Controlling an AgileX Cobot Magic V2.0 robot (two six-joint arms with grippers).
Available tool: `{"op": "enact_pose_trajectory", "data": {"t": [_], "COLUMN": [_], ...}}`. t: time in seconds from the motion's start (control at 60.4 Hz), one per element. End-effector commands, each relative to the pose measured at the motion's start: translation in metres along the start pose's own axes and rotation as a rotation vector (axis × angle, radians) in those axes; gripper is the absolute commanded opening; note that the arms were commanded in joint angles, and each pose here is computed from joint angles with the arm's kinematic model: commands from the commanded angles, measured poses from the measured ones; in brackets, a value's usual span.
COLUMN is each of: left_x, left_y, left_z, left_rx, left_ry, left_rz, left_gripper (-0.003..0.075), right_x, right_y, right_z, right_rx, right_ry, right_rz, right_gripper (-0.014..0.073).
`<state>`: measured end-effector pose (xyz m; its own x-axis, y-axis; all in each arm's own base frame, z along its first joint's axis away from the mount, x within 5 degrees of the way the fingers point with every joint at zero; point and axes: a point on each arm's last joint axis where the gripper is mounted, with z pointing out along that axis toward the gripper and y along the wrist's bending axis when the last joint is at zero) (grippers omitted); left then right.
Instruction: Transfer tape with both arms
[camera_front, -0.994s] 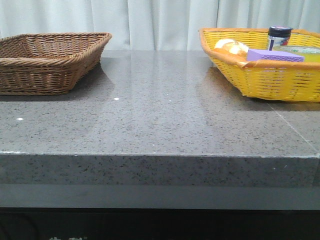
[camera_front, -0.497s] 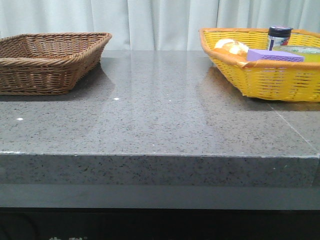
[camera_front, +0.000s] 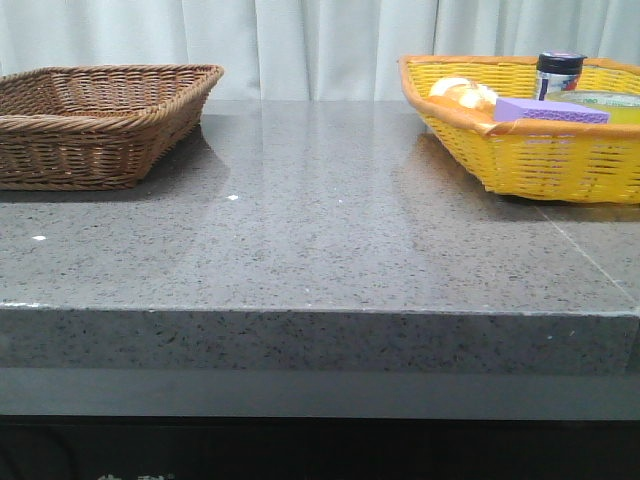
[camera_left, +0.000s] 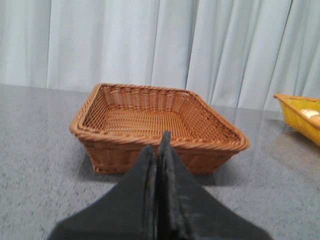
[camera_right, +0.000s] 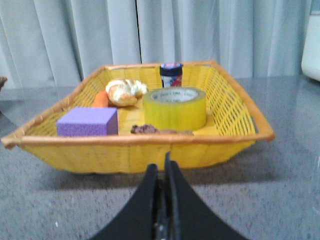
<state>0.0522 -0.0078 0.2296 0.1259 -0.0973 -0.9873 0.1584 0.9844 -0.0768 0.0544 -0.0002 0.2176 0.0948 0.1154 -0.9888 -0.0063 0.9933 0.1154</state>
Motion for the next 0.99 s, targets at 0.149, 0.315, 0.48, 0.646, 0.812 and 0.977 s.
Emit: {"op": "enact_pose_trajectory", "data": {"t": [0.149,0.315,0.48,0.646,0.812,0.977], "left_x": [-0.089,-0.135,-0.163,-0.171,-0.154,-0.134], "left_y": [-0.008,-0.012,-0.015,-0.016,-0.015,-0.014], "left_z": [-0.006,0.007,0.034,0.069,0.102,0.133], "left_rx": [0.022,0.024,0.022,0.015,0.006,-0.004], "left_ry": [-0.148,-0.067,0.054,0.212,0.327,0.426], "left_rz": [-0.012,-0.01,-0.009,-0.008,-0.01,-0.011], "left_gripper": [-0.002,-0.002,-0.002,-0.002,-0.002,-0.002], "right_x": [-0.083,-0.131,-0.166,-0.184,-0.174,-0.16], "right_y": [0.01,0.016,0.02,0.023,0.021,0.019], "right_z": [-0.016,-0.018,-0.004,0.023,0.055,0.083], "right_rx": [-0.011,-0.01,-0.009,-0.005,0.003,0.01], "right_ry": [-0.18,-0.144,-0.045,0.107,0.226,0.336], "right_rz": [-0.088,-0.107,-0.106,-0.103,-0.101,-0.098], "right_gripper": [-0.0067,-0.0067,-0.0067,-0.0067,-0.0067,-0.0067]}}
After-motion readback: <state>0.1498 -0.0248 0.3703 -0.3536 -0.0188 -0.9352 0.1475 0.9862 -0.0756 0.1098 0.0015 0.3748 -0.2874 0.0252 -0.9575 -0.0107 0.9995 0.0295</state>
